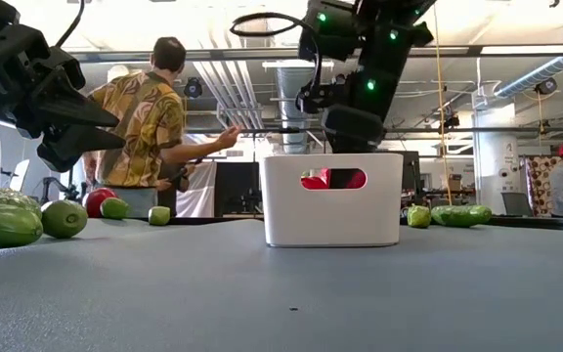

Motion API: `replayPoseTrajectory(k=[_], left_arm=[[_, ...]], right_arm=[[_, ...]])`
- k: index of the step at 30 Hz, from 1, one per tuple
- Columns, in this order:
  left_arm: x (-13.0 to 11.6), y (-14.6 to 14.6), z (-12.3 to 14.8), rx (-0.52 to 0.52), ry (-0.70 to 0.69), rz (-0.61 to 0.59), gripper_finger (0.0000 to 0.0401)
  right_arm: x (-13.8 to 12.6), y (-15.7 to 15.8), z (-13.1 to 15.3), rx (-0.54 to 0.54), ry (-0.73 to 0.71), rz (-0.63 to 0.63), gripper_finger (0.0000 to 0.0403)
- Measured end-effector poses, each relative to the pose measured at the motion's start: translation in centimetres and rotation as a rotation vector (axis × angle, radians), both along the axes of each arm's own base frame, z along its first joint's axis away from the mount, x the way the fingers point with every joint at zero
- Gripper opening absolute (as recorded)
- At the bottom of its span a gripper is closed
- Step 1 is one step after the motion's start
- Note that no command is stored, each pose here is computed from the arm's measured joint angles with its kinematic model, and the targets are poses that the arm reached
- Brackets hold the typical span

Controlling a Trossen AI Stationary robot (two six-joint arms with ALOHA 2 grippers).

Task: Sort produce into baskets
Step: Put the right tomato into the white bin, then put the tomato into the white bin

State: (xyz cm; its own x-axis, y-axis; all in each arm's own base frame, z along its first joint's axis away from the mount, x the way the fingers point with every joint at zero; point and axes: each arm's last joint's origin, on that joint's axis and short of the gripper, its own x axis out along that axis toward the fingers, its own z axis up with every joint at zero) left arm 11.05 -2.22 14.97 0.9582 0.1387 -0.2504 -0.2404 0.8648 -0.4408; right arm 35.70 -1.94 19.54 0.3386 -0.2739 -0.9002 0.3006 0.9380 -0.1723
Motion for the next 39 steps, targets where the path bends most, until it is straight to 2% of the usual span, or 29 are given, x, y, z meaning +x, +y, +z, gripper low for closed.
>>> replayPoseTrajectory(k=[4, 6, 10, 12, 16, 19, 22, 26, 30, 39], left_arm=[[0.0, 0.0, 0.0, 0.0, 0.0, 0.0, 0.0162], [0.0, 0.0, 0.0, 0.0, 0.0, 0.0, 0.0162], [0.0, 0.0, 0.0, 0.0, 0.0, 0.0, 0.0162], [0.0, 0.0, 0.0, 0.0, 0.0, 0.0, 0.0162], [0.0, 0.0, 0.0, 0.0, 0.0, 0.0, 0.0162], [0.0, 0.0, 0.0, 0.0, 0.0, 0.0, 0.0162], [0.0, 0.0, 0.0, 0.0, -0.001, 0.0, 0.0162], [0.0, 0.0, 0.0, 0.0, -0.001, 0.0, 0.0162], [0.0, 0.0, 0.0, 0.0, 0.0, 0.0, 0.0162], [0.0, 0.0, 0.0, 0.0, 0.0, 0.0, 0.0162]], right_arm=[[0.4, 0.0, 1.7, -0.009, 0.0, 0.003, 0.0363], [0.6, -0.2, 2.3, -0.05, -0.001, -0.001, 0.0364], [0.7, -0.7, 2.5, -0.158, -0.002, -0.05, 0.0364], [0.5, -1.1, 2.1, -0.172, 0.01, -0.069, 0.0364], [0.1, -1.3, 0.7, -0.158, 0.038, -0.106, 0.0364], [0.2, -1.2, 0.8, -0.152, 0.023, -0.124, 0.0364], [0.6, -1.2, 1.8, -0.147, -0.006, -0.136, 0.0364], [1.0, -1.2, 4.3, -0.147, -0.052, -0.141, 0.0364], [0.9, -1.2, 6.5, -0.142, -0.031, -0.137, 0.0364], [1.3, -0.2, 8.3, 0.051, -0.096, -0.103, 0.0364]])
